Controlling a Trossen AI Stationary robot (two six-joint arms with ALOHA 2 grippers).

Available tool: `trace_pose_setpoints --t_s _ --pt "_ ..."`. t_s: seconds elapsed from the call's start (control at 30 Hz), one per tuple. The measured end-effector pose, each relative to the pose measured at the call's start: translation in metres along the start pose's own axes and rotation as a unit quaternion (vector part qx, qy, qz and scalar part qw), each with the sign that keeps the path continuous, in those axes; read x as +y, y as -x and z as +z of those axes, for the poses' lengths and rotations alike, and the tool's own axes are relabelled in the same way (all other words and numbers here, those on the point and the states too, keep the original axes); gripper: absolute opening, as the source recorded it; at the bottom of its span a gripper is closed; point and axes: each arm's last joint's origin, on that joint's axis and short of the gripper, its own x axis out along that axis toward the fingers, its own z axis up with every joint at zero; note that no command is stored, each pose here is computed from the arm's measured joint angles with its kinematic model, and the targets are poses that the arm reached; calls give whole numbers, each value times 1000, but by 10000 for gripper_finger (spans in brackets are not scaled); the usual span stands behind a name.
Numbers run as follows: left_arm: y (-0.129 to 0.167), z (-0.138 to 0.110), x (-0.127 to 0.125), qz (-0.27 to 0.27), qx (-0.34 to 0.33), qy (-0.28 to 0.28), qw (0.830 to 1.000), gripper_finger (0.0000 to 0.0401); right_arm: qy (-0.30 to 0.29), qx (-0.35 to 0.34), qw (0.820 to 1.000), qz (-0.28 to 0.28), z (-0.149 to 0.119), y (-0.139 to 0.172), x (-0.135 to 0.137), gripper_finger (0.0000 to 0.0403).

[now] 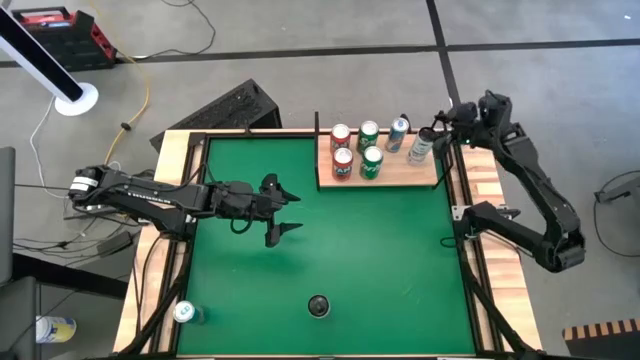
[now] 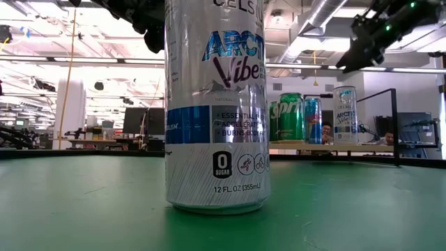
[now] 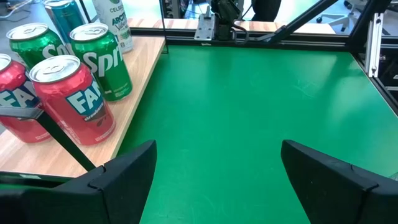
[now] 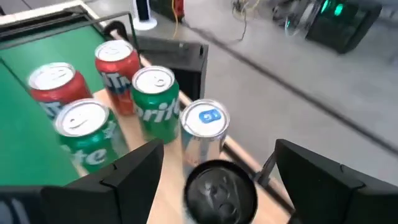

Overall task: Place canned beverage on shelf
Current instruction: Put the top white-blue soda can on the shelf

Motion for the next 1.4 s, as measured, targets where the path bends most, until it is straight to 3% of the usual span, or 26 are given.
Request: trace_pose_setpoints --t_s 0.13,0.37,0.57,0.7,1.07,1.4 --pt "0 0 0 7 -1 -1 1000 329 -25 67 997 1 16 -1 1 330" --pt "0 1 1 18 -5 -1 1000 329 -70 187 978 -56 40 -24 4 330" --pt "0 1 2 29 -6 -1 1000 329 -94 233 963 -100 52 -35 5 331" --pt "0 1 2 31 -6 -2 1000 329 -109 265 953 -96 48 -44 9 331" --pt "0 1 2 31 -6 -14 999 329 -140 282 943 -109 44 -49 10 331" --pt "0 1 1 26 -6 -14 1000 329 -135 277 944 -117 46 -51 21 331"
